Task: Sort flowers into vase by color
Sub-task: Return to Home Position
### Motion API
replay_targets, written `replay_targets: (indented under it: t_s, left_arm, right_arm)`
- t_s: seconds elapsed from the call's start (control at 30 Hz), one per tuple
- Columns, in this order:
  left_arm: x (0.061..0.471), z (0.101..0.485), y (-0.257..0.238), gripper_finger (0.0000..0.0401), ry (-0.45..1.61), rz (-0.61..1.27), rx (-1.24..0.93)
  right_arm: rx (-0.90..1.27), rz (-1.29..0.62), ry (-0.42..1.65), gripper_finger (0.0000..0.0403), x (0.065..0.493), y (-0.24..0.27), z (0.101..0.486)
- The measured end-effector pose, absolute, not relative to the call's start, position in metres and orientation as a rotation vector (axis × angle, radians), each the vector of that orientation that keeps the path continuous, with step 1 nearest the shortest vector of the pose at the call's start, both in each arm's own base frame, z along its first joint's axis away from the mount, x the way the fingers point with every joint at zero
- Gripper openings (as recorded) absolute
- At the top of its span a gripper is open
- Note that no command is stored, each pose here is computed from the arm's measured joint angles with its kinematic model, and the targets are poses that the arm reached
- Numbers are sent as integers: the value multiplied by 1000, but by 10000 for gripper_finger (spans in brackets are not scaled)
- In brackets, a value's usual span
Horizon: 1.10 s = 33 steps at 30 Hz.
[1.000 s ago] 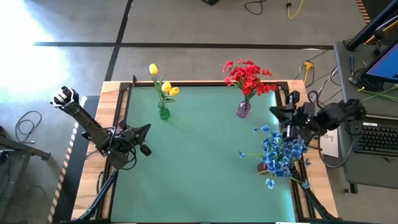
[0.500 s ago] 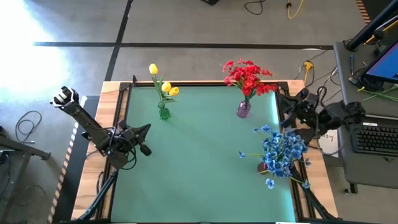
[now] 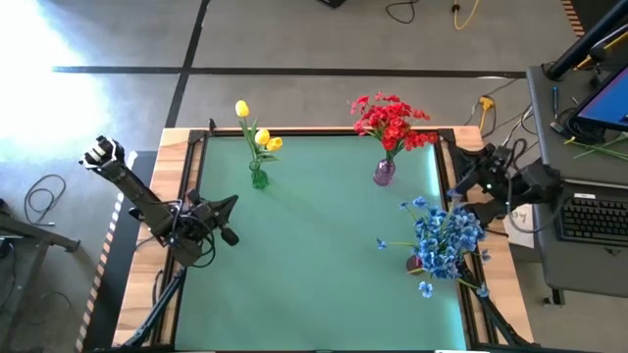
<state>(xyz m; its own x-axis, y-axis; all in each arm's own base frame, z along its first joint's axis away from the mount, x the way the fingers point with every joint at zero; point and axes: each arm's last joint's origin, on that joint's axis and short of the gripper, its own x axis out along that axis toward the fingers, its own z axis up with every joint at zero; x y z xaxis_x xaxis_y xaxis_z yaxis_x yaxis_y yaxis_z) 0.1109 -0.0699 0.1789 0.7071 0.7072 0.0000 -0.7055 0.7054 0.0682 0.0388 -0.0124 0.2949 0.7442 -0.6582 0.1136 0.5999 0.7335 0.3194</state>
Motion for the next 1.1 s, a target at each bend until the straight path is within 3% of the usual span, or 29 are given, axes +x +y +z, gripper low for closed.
replay_targets:
  t_s: [0.3,0.5,1.1]
  left_arm:
    - [111,179,-70,0,29,787,71]
    - [111,178,-70,0,33,787,79]
    - [112,177,-71,0,52,785,123]
  right_arm:
    - [255,-807,-166,9,32,-17,288]
    - [135,-754,-38,9,44,-11,261]
    - [131,-627,38,9,85,7,197]
